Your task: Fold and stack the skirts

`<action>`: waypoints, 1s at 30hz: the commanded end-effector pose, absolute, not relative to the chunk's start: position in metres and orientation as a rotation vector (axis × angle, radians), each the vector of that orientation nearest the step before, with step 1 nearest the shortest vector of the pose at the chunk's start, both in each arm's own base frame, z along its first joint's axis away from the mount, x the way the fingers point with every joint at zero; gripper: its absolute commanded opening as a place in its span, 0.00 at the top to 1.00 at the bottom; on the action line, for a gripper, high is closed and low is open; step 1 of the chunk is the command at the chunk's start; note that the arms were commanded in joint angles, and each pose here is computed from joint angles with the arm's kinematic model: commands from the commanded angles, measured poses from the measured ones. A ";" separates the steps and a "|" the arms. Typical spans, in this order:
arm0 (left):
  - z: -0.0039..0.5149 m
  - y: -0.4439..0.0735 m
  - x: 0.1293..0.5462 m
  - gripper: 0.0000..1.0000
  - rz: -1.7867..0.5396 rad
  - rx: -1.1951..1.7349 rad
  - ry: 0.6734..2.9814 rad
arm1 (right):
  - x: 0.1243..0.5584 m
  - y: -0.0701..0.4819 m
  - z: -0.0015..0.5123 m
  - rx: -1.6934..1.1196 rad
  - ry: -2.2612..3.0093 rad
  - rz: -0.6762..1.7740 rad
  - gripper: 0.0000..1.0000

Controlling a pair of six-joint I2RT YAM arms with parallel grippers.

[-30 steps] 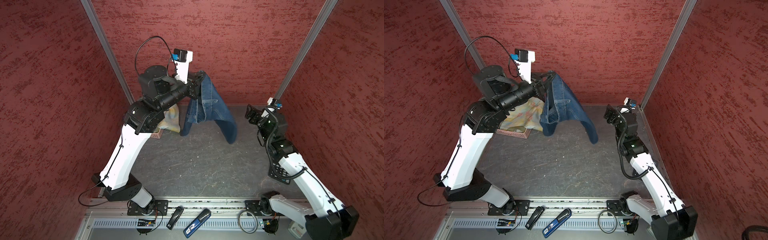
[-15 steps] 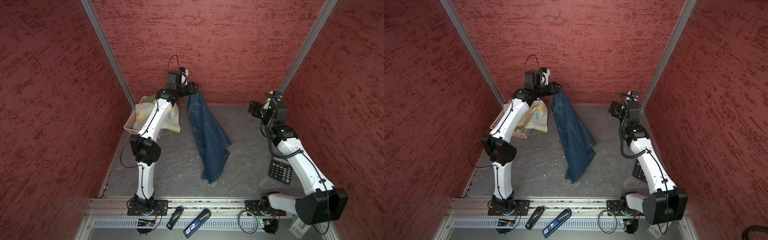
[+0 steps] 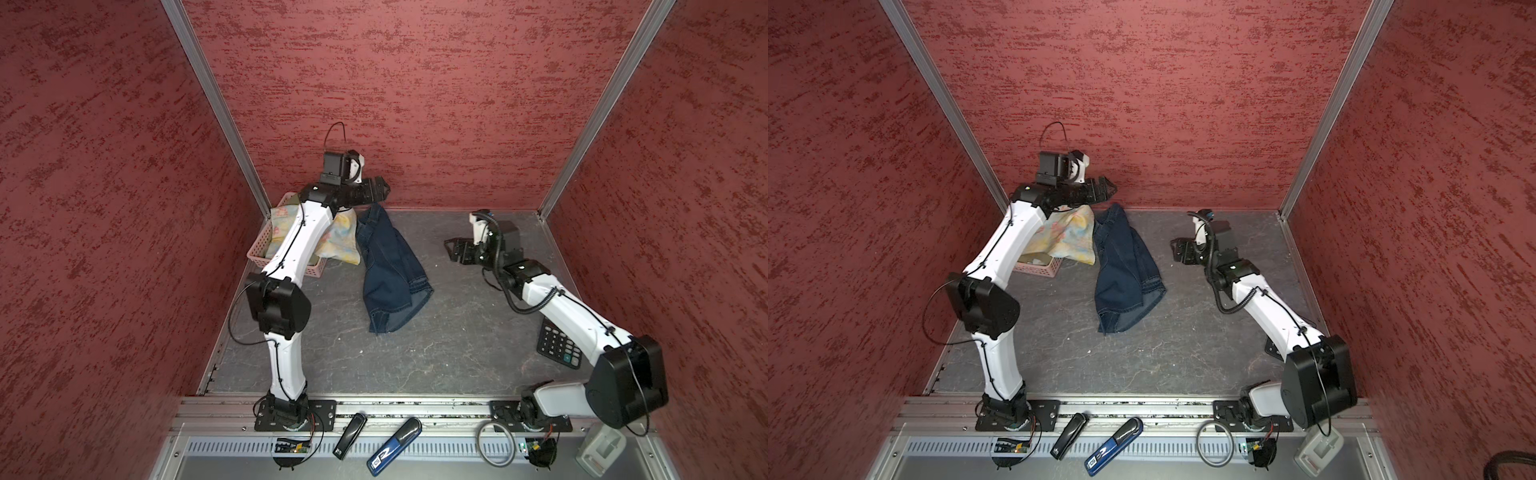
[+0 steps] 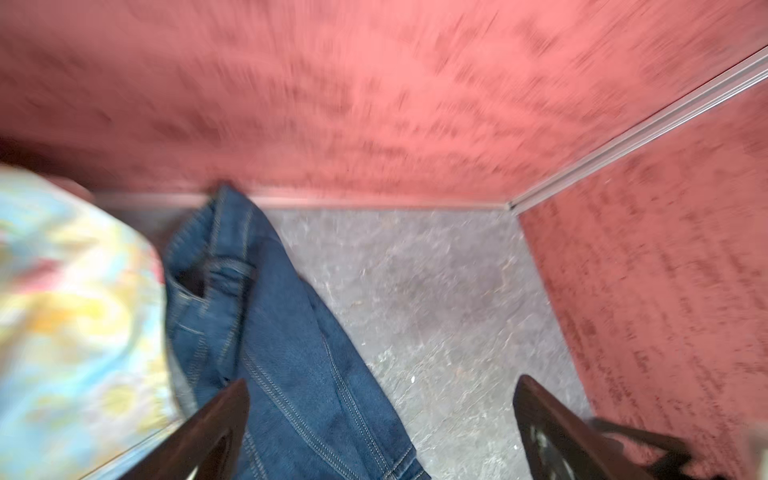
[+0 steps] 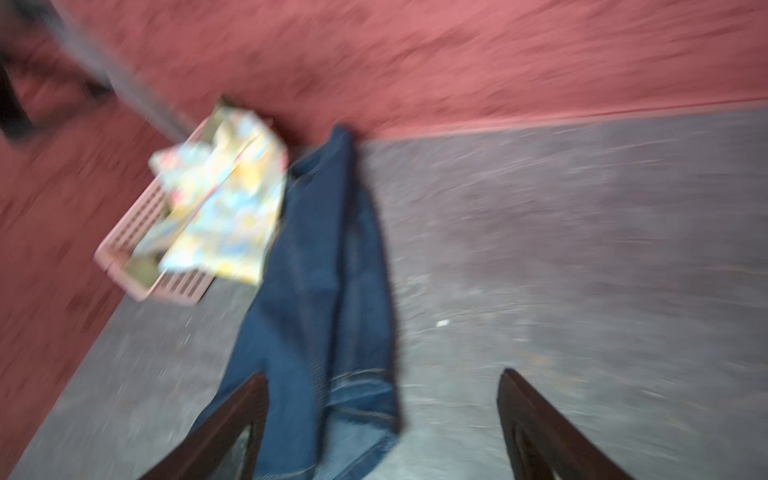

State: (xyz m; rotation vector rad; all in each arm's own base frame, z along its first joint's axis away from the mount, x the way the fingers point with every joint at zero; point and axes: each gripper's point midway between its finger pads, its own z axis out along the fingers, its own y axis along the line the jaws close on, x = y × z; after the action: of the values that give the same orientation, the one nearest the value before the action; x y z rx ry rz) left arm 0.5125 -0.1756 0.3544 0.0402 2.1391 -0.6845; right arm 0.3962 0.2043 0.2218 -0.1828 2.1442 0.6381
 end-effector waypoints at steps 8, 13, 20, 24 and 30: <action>0.331 -0.092 0.445 0.00 -0.547 -0.134 2.192 | 0.395 0.306 0.139 -0.339 2.249 0.806 0.17; 0.310 -0.083 0.423 0.01 -0.578 -0.166 2.216 | 0.403 0.324 0.097 -0.371 2.339 0.817 0.21; 0.295 -0.078 0.417 0.02 -0.609 -0.197 2.225 | 0.409 0.342 0.073 -0.394 2.407 0.802 0.38; 0.297 -0.079 0.420 0.02 -0.629 -0.198 2.213 | 0.414 0.347 0.069 -0.425 2.433 0.773 0.85; 0.311 -0.077 0.419 0.02 -0.631 -0.181 2.189 | 0.427 0.316 0.165 -0.473 2.278 0.538 1.00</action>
State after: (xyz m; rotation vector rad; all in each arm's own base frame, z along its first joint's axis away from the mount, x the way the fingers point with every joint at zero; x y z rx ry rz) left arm 0.4190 -0.0796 0.2873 -0.1983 2.2528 -0.6176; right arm 0.4182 0.3309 0.0865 -0.4412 2.4170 0.6551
